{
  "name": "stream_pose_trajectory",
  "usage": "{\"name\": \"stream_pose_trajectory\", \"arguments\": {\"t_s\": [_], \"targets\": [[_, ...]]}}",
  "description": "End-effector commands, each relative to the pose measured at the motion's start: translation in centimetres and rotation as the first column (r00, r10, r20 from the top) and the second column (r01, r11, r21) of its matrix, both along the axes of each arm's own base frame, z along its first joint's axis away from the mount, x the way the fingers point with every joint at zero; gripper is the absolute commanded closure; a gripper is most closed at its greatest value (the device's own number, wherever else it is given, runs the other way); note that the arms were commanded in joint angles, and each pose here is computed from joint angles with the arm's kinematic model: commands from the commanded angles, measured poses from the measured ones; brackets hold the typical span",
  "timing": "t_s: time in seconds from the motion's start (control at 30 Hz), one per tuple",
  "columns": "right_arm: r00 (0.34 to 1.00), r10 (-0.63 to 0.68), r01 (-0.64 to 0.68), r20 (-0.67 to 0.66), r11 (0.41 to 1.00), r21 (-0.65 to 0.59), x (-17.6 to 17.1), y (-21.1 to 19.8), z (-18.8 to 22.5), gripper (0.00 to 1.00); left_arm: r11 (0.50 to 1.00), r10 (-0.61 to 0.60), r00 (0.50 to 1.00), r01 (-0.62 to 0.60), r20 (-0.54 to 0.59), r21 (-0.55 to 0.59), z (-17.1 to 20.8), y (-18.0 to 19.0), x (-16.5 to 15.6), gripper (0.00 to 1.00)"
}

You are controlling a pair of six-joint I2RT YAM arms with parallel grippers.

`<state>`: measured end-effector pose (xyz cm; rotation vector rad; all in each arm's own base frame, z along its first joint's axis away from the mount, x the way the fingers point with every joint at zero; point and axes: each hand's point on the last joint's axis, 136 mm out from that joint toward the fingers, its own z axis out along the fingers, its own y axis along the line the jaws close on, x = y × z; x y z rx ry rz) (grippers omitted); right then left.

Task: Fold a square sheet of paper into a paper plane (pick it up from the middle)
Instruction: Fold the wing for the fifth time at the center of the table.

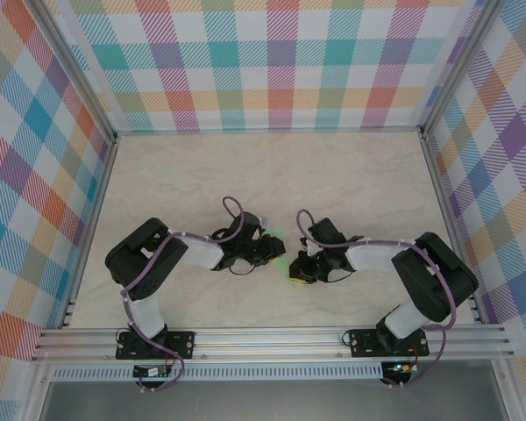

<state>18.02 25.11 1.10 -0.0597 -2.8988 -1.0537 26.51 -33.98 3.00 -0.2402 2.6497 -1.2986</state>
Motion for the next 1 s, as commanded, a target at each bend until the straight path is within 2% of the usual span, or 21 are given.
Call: {"name": "stream_pose_trajectory", "arguments": {"t_s": [0.0,0.27,0.47,0.73,0.97], "targets": [[0.998,0.016,-0.023,-0.054,0.992,-0.128,-1.8,-1.8,-2.2,0.88,0.999,-0.013,1.0,0.014,-0.022,0.038,-1.2,0.2,-0.5,0.75],[0.998,0.06,-0.062,-0.024,0.993,-0.101,-1.7,-1.1,0.0,0.87,0.999,-0.015,1.0,0.016,-0.026,0.043,-1.3,0.2,-0.6,0.75],[0.996,0.078,-0.081,-0.03,0.991,-0.109,-1.8,-0.8,0.1,0.89,0.999,-0.015,1.0,0.016,-0.025,0.041,-1.2,0.2,-0.6,0.75],[0.993,0.092,-0.107,-0.073,0.966,-0.236,-2.7,-2.1,-1.7,0.9,0.999,-0.015,1.0,0.016,-0.028,0.048,-1.3,0.3,-0.7,0.75],[0.993,0.108,-0.117,-0.05,0.964,-0.239,-2.4,-1.7,-0.6,0.87,0.999,-0.016,0.999,0.017,-0.027,0.047,-1.2,0.2,-0.6,0.75]]}}
